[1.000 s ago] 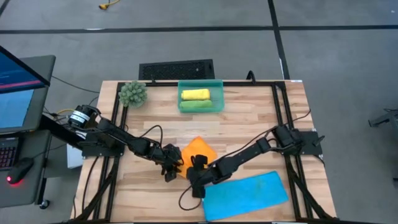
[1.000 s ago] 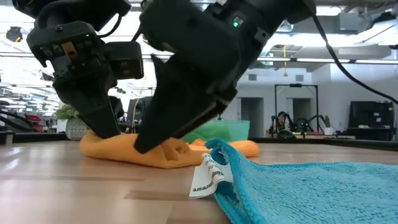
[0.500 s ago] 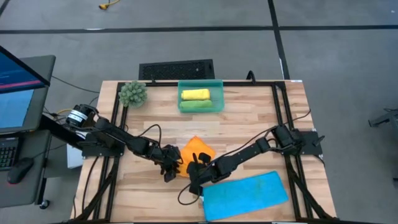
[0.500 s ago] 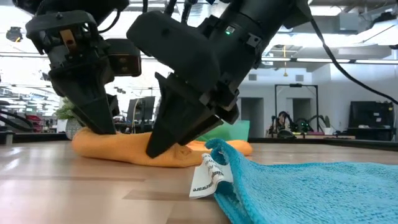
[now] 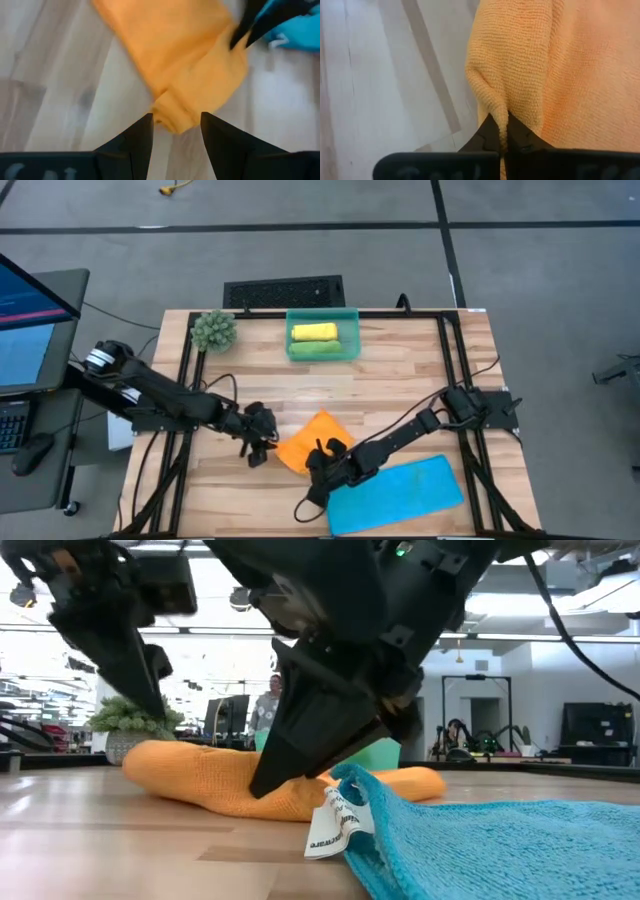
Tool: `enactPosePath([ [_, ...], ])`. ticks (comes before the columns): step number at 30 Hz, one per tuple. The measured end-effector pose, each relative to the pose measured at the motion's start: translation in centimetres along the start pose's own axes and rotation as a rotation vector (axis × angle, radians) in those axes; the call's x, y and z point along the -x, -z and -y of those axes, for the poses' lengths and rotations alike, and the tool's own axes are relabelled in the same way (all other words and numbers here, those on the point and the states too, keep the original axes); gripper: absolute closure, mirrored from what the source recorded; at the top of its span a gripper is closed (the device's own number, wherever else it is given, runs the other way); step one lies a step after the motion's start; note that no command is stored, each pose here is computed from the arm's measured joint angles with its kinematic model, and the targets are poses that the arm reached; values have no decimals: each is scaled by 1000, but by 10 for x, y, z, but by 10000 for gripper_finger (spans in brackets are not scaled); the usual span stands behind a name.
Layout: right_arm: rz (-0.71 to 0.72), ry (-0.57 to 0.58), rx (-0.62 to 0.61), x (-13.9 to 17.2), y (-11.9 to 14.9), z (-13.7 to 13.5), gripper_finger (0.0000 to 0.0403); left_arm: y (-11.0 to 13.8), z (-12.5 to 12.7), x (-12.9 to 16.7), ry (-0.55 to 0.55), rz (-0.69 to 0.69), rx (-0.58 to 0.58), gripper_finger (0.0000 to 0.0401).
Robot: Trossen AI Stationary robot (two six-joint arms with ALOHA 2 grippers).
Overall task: Roll microfiber towels into tight, uniform cylinder then place into a basket
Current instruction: Roll the orange towel
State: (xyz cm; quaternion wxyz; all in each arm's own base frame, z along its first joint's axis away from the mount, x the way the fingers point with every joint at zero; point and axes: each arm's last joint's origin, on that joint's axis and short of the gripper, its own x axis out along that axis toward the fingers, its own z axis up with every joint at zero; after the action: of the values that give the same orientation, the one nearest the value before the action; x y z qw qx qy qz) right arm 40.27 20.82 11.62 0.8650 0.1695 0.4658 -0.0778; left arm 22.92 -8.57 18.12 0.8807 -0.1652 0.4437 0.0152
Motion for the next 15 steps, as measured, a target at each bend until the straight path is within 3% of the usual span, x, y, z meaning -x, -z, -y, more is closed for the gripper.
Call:
enactPosePath([
  [7,19,-11,-64,8,5,-9,390,6,14,2,15,30,-114,244],
  [12,-1,-19,43,12,6,-9,392,3,23,-3,13,135,-293,244],
  [15,-23,-44,77,11,4,-8,391,-10,23,-9,50,209,-312,244],
])
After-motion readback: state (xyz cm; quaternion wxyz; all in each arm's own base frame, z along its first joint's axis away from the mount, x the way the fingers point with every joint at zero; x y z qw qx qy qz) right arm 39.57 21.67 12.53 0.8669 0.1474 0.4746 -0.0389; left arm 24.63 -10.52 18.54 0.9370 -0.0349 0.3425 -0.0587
